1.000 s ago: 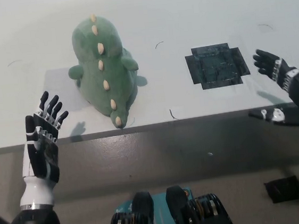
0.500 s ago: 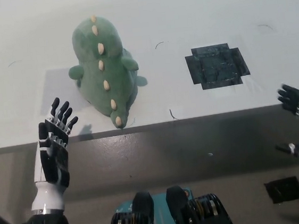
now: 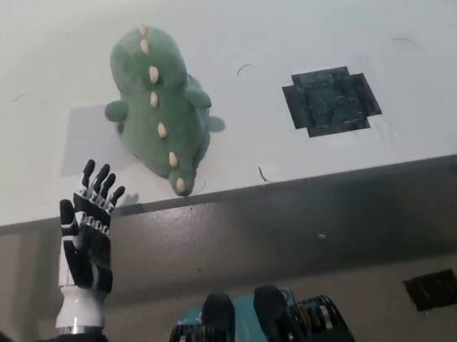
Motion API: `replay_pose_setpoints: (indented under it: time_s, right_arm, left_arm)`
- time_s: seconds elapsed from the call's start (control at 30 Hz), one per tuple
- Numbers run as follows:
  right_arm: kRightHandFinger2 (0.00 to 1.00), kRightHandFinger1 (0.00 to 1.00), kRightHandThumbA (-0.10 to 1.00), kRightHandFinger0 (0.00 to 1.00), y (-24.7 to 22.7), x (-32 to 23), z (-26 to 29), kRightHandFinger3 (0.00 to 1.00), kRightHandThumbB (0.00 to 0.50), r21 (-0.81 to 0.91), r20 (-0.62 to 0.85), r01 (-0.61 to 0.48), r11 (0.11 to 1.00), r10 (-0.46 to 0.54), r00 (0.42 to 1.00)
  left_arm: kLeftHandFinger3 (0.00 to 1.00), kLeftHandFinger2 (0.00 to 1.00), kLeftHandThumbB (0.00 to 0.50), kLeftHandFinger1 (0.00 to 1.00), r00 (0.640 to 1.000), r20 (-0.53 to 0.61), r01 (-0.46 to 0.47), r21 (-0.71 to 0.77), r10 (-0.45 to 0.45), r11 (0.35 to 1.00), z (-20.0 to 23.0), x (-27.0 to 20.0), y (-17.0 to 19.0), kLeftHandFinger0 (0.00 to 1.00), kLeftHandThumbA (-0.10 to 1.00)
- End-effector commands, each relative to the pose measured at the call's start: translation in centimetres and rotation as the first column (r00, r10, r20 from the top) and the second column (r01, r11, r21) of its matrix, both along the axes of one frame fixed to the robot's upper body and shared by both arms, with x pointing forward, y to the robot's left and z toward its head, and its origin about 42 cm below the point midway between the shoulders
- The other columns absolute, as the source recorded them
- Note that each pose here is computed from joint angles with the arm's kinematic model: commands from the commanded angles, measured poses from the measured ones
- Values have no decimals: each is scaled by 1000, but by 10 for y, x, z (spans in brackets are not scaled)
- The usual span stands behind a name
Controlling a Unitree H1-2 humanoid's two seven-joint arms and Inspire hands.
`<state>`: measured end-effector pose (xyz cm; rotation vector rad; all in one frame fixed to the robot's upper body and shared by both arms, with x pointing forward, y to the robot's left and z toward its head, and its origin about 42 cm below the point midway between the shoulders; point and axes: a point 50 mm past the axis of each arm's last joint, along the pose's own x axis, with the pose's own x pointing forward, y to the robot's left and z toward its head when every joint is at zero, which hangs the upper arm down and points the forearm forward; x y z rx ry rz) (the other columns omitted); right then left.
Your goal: Use both hands to pick up a dinasour on the right side and move it to the left side
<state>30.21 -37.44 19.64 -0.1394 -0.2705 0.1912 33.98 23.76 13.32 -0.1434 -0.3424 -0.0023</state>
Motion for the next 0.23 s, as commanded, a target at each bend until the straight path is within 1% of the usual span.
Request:
replay_pose_setpoints:
  time_s: [0.0, 0.03, 0.07, 0.1, 0.13, 0.2]
  right_arm:
    - [1000, 1000, 1000, 1000, -9, 8, 28, 1000, 164, -17, 108, 51, 999, -49, 993]
    - [1000, 1000, 1000, 1000, -10, 9, 30, 1000, 187, -18, 107, 56, 998, -54, 993]
    - [1000, 1000, 1000, 1000, -10, 13, 31, 1000, 193, -5, 120, 61, 998, -60, 991]
    - [1000, 1000, 1000, 1000, -10, 13, 32, 1000, 187, -2, 122, 63, 998, -62, 991]
    - [1000, 1000, 1000, 1000, -11, 14, 33, 1000, 195, 6, 121, 67, 998, -67, 990]
    - [1000, 1000, 1000, 1000, -11, 14, 33, 1000, 191, 9, 121, 71, 997, -71, 990]
  left_arm:
    - [1000, 1000, 385, 1000, 997, 75, 10, -2, -9, 1000, 5, 0, 5, 1000, 1000]
    - [1000, 1000, 383, 1000, 998, 67, 12, 6, -12, 1000, 3, -1, 5, 1000, 1000]
    - [1000, 1000, 386, 1000, 998, 57, 7, 17, -8, 1000, 1, -1, 7, 1000, 1000]
    - [1000, 1000, 387, 1000, 999, 53, 8, 17, -9, 1000, -1, -2, 8, 1000, 1000]
    - [1000, 1000, 391, 1000, 999, 47, 7, 17, -8, 1000, -3, -2, 9, 1000, 1000]
    - [1000, 1000, 385, 1000, 999, 44, 7, 18, -8, 1000, -4, -3, 9, 1000, 1000]
